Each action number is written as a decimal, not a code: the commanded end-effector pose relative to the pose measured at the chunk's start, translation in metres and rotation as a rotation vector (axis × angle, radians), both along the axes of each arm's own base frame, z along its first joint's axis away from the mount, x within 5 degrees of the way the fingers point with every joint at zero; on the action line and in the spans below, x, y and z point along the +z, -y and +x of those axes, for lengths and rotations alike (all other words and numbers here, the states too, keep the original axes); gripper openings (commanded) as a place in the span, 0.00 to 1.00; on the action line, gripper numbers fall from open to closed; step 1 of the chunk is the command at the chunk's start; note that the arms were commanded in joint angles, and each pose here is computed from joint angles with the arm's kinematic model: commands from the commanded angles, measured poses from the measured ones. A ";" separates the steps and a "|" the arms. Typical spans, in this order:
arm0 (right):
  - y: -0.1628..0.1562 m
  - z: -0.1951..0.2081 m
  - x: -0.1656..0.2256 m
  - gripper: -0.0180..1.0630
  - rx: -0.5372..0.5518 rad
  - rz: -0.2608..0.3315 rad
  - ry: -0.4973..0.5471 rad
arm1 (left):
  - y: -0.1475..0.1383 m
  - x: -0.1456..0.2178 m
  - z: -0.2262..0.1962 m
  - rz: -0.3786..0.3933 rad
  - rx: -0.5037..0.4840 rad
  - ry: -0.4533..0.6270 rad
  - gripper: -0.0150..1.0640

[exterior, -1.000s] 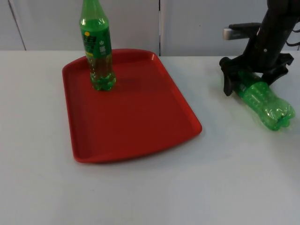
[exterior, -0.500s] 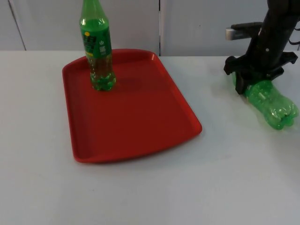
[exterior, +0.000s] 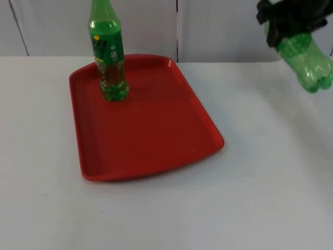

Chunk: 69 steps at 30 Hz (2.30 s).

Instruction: Place the bottle upright on the tray.

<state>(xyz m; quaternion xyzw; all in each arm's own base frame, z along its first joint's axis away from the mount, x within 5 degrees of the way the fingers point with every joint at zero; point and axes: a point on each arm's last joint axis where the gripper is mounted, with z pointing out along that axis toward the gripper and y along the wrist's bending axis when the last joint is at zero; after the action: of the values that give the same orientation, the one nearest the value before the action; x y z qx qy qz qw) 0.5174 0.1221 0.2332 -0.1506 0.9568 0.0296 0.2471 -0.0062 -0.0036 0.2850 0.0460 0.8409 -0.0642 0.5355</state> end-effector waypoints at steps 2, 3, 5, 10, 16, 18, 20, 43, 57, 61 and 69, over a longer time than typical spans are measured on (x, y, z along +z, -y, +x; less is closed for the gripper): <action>-0.001 -0.010 0.049 0.02 0.014 0.035 0.115 | 0.000 -0.001 0.000 0.000 -0.007 0.002 0.86; -0.002 -0.013 0.060 0.02 0.015 0.053 0.143 | 0.000 -0.001 0.000 0.000 -0.007 0.002 0.86; -0.004 -0.021 0.086 0.02 0.033 0.106 0.203 | 0.000 -0.001 0.000 0.000 -0.007 0.002 0.86; -0.020 -0.041 0.129 0.02 0.096 0.145 0.311 | 0.000 -0.001 0.000 0.000 -0.007 0.002 0.86; -0.064 -0.068 0.165 0.02 0.192 0.190 0.456 | 0.000 -0.001 0.000 0.002 -0.006 0.002 0.86; -0.073 -0.071 0.167 0.02 0.210 0.197 0.469 | 0.000 -0.001 0.000 0.003 -0.005 0.002 0.86; -0.093 -0.079 0.169 0.02 0.253 0.212 0.490 | 0.000 -0.001 0.000 0.003 -0.005 0.002 0.86; -0.171 -0.129 0.132 0.02 0.330 0.338 0.712 | 0.000 -0.001 0.000 0.004 -0.005 0.000 0.86; -0.160 -0.157 0.035 0.02 0.437 0.527 1.095 | 0.000 -0.001 0.000 0.004 -0.005 0.000 0.86; -0.163 -0.153 0.016 0.02 0.410 0.551 1.048 | 0.000 -0.001 0.000 0.004 -0.005 0.000 0.86; -0.170 -0.145 -0.024 0.02 0.400 0.622 1.081 | 0.000 -0.001 0.000 0.004 -0.005 0.000 0.86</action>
<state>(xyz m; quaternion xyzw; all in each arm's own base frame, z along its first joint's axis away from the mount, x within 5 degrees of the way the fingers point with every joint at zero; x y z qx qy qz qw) 0.3721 0.2910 0.2128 -0.2467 0.6179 0.2609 0.6995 -0.0063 -0.0034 0.2847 0.0461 0.8419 -0.0631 0.5339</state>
